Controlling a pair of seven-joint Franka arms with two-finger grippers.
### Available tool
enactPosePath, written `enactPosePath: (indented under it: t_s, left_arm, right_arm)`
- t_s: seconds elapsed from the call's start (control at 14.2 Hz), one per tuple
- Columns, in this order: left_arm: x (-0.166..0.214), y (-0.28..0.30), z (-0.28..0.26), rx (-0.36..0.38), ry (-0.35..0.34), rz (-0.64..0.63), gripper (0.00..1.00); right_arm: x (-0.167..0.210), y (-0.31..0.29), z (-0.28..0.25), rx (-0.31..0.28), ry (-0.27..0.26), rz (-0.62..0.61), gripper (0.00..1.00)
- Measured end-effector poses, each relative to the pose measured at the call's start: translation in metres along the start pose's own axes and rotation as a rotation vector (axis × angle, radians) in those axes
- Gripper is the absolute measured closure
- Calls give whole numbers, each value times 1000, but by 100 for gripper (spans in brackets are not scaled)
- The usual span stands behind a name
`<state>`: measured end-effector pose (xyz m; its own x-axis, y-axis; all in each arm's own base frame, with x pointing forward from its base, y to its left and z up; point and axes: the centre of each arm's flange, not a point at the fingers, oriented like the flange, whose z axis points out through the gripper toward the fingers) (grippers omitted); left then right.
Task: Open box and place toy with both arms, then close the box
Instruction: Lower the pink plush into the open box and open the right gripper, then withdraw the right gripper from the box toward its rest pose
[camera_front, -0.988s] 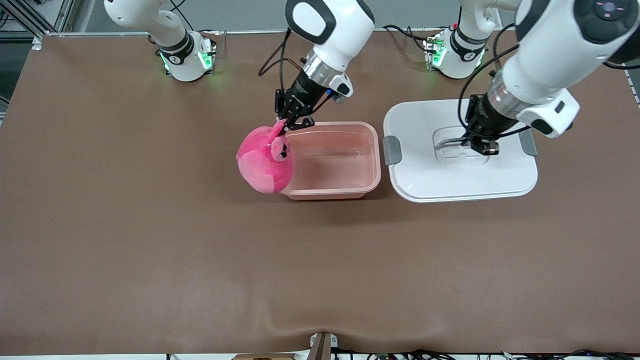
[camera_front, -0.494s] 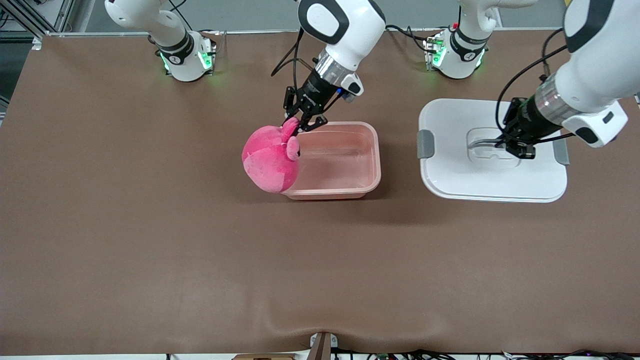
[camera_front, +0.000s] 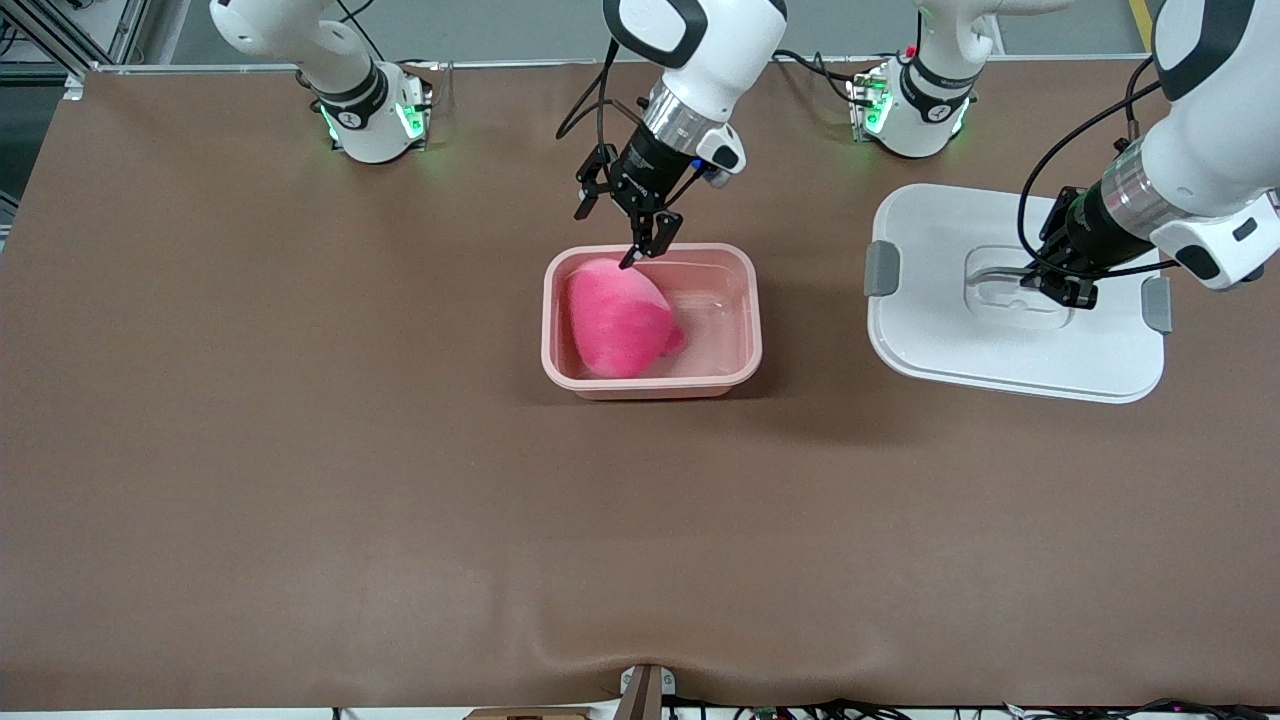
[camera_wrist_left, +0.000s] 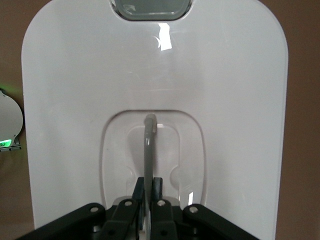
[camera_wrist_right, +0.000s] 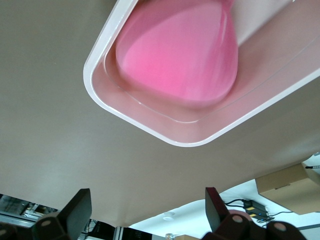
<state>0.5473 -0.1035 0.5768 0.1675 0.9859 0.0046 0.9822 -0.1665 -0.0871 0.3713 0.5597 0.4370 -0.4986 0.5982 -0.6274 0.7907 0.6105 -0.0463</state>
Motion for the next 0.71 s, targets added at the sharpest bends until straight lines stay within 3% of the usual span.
enactPosePath:
  t_s: [0.28,0.42,0.71]
  left_arm:
    - [0,0,1,1,1,2,93]
    - [-1,0,1,2,1,3,93]
    - [-2,0,2,3,2,6,93]
  right_arm:
    - [-12,0,8,46,-16,139,0]
    - [-28,5,20,81,0,210,0]
    - [-124,22,68,205,107,448,0]
